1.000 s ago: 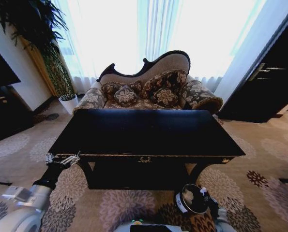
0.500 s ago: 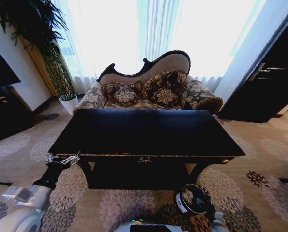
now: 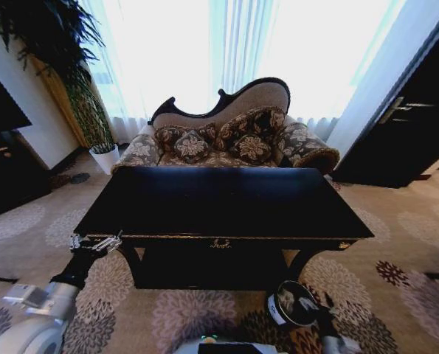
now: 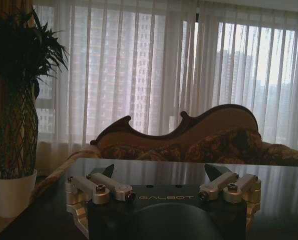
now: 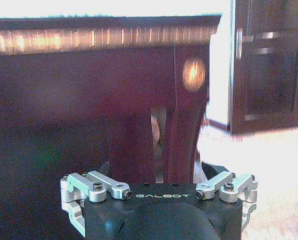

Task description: Move to the front of the table and place the trash on the table into the trash bin.

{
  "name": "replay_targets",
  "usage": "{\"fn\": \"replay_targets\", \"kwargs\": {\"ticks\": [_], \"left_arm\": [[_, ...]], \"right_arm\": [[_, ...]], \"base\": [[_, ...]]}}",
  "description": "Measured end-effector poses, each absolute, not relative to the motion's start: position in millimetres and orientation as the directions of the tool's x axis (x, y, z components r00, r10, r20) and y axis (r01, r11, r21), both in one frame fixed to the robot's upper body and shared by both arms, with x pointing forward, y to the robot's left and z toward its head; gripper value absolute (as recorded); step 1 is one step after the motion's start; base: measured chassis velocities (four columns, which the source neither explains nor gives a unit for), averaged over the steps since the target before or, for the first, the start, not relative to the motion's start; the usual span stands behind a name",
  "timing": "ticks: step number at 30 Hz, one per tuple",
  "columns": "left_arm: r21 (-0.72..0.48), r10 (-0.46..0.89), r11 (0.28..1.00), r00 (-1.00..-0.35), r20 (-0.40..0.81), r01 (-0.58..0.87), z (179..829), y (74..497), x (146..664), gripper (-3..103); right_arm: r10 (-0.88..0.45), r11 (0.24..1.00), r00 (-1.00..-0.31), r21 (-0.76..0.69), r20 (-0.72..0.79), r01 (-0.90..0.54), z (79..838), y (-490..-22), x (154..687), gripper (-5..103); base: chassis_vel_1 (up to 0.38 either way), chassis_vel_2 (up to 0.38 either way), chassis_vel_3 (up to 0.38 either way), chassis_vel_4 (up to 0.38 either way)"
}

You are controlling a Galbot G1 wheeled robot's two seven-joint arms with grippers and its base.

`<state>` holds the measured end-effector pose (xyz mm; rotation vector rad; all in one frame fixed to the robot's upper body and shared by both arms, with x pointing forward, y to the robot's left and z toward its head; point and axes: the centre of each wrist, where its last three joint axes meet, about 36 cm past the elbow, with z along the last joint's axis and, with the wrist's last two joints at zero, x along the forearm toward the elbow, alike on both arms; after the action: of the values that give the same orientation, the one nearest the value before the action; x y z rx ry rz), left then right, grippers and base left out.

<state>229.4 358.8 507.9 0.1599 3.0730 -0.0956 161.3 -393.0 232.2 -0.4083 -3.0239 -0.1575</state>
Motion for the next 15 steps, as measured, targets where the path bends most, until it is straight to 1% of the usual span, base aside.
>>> {"fn": "replay_targets", "kwargs": {"ticks": [1,4,6,7,10,11,15], "left_arm": [[-0.059,0.102,0.993,-0.993,-0.066,0.106,508,359,229,100],[-0.059,0.102,0.993,-0.993,-0.066,0.105,508,359,229,100],[-0.059,0.102,0.993,-0.993,-0.066,0.106,508,359,229,100],[-0.059,0.102,0.993,-0.993,-0.066,0.106,508,359,229,100],[-0.059,0.102,0.993,-0.993,-0.066,0.106,508,359,229,100],[-0.059,0.102,0.993,-0.993,-0.066,0.106,508,359,229,100],[-0.059,0.102,0.993,-0.993,-0.066,0.106,508,359,229,100]], "right_arm": [[0.260,0.959,-0.961,0.090,0.099,0.268,232,-393,161,100],[0.264,0.959,-0.964,0.111,-0.021,0.260,280,-401,167,100],[0.260,0.960,-0.963,0.125,-0.072,0.250,304,-402,172,100],[0.260,0.960,-0.963,0.125,-0.072,0.250,304,-402,172,100],[0.246,0.961,-0.959,0.163,-0.142,0.222,343,-405,187,100],[0.246,0.961,-0.959,0.163,-0.142,0.222,343,-405,187,100],[0.185,0.973,-0.963,0.177,-0.198,0.151,374,-402,208,100]], "base": [[0.000,0.000,0.000,0.000],[0.000,0.000,0.000,0.000],[0.000,0.000,0.000,0.000],[0.000,0.000,0.000,0.000],[0.000,0.000,0.000,0.000],[0.000,0.000,0.000,0.000],[0.000,0.000,0.000,0.000]]}}
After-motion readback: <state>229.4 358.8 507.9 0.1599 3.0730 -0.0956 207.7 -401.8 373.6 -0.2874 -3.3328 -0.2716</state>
